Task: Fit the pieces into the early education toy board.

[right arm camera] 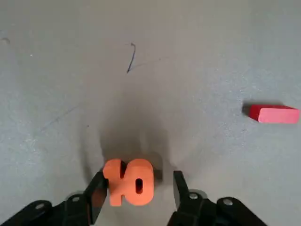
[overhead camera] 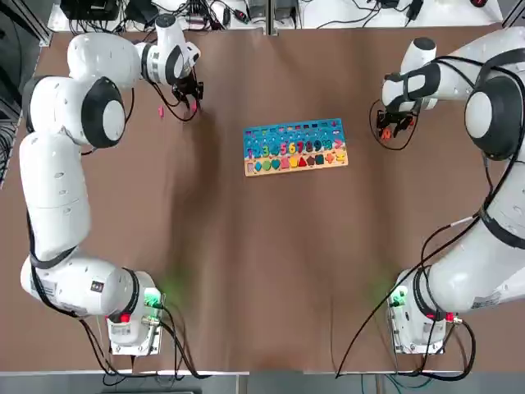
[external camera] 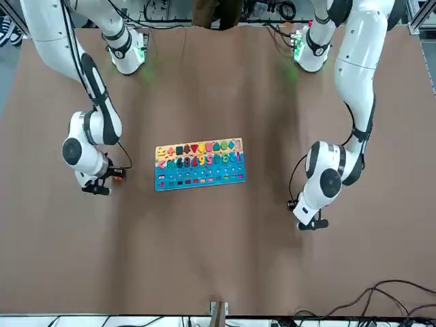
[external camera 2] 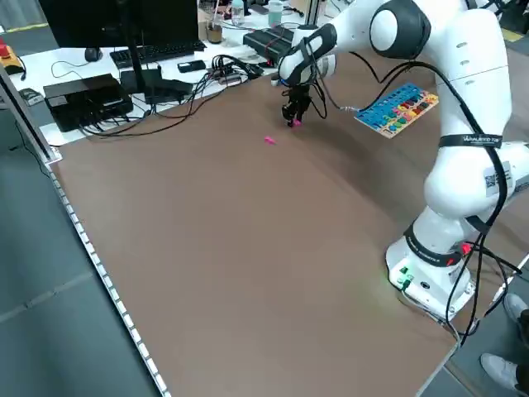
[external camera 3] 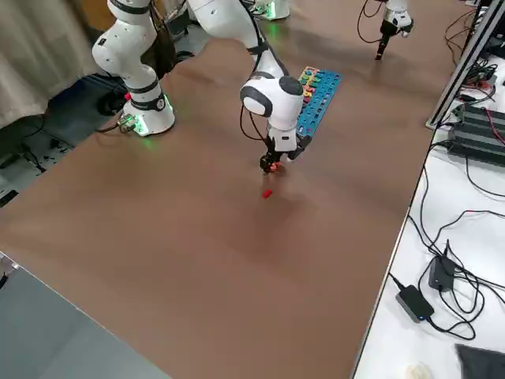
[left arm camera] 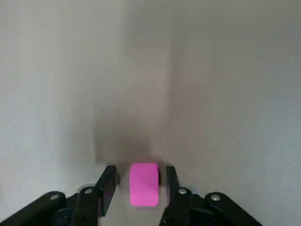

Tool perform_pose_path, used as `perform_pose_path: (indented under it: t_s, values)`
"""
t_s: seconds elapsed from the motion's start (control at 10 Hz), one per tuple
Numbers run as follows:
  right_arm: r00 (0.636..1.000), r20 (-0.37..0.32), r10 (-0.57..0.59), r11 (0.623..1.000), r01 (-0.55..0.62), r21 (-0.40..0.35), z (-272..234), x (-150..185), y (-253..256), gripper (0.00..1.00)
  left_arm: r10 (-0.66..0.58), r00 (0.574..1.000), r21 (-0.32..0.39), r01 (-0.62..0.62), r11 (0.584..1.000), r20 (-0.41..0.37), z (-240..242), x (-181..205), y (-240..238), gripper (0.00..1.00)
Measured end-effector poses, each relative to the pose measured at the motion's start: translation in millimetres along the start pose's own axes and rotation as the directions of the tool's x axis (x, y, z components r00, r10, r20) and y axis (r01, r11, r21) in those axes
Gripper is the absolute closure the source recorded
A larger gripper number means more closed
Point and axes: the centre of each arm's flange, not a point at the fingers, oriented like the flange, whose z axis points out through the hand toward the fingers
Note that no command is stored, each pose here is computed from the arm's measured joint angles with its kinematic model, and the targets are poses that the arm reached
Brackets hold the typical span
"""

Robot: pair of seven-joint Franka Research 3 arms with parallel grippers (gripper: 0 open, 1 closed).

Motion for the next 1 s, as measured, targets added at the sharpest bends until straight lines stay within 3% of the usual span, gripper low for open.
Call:
perform_pose_path:
  t_s: [1.0]
  values:
    - [1.000,-0.008,0.001,1.000,-0.001,0.002,-3.9,1.8,-0.5,0.41,0.003,1.000,-0.002,-0.003,1.000,-0.001,-1.9,0.1,2.4,0.52]
